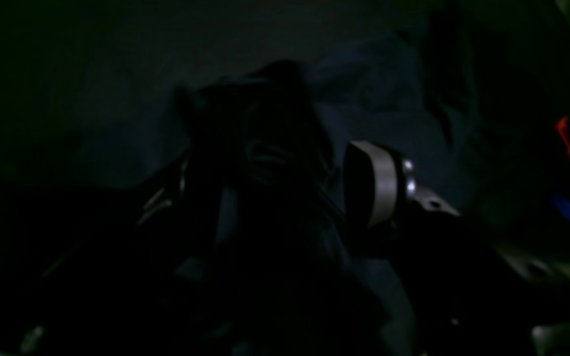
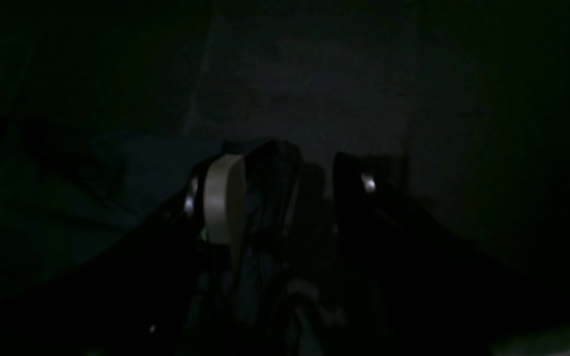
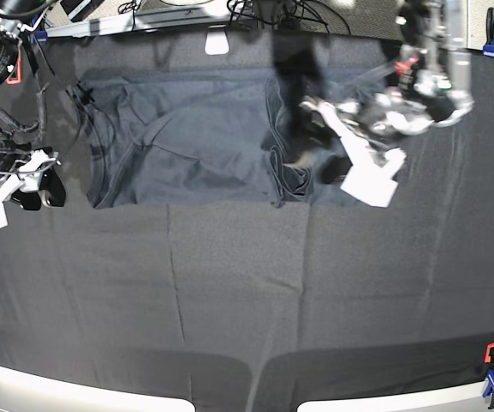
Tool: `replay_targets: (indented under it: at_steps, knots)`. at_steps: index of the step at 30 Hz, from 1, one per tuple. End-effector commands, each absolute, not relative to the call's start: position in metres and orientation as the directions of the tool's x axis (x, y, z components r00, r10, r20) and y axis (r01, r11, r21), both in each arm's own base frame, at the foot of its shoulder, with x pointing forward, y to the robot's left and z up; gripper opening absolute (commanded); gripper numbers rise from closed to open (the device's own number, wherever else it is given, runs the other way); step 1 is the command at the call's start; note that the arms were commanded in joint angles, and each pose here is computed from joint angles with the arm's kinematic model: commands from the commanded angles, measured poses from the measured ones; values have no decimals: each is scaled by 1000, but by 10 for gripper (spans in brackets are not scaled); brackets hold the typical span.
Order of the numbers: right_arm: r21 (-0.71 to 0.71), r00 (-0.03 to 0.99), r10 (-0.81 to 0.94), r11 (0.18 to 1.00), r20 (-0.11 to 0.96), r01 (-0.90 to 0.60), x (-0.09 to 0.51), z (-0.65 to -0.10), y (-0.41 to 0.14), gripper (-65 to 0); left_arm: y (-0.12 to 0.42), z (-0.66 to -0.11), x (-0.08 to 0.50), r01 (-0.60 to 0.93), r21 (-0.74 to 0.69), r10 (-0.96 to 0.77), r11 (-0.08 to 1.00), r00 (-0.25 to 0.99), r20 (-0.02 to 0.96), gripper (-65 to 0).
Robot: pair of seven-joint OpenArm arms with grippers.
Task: Layout the t-shirt on the table in an organized manner, then fold the t-shirt properly
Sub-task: 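Release the folded end and raise the left gripper away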
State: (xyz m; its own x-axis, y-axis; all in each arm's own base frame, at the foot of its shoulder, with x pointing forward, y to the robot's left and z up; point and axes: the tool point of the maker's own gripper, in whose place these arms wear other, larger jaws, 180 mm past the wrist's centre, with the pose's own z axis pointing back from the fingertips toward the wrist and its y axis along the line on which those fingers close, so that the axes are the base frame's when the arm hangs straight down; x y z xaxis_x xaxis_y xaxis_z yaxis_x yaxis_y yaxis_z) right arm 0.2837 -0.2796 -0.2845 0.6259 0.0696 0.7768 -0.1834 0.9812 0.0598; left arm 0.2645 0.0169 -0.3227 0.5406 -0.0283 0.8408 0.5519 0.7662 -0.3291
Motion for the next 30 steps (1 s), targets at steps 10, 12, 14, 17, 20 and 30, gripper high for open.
replay_targets:
  at_steps: [10, 12, 14, 17, 20, 30]
  knots:
    - [38, 596, 99, 976, 797, -212, 287, -273, -279, -368, -21, -335, 289, 563, -349, -26, 749, 552, 833, -294]
    - [40, 597, 97, 976, 796, -212, 287, -273, -279, -368, -32, -337, 294, 582, -353, -40, 733, 554, 831, -294]
    - [44, 597, 94, 976, 797, -212, 287, -274, -278, -368, -41, -334, 301, 598, -355, -36, 719, 541, 840, -294]
    - [56, 589, 87, 974, 803, -220, 288, -272, -275, -368, -53, -333, 312, 596, -374, -21, 711, 549, 835, -294]
    - [58, 589, 86, 974, 804, -221, 288, -272, -275, -368, -62, -347, 315, 580, -402, -20, 709, 587, 809, -294]
    - [58, 589, 86, 974, 804, -221, 288, -272, -275, -368, -70, -314, 315, 648, -407, 0, 644, 532, 847, -294]
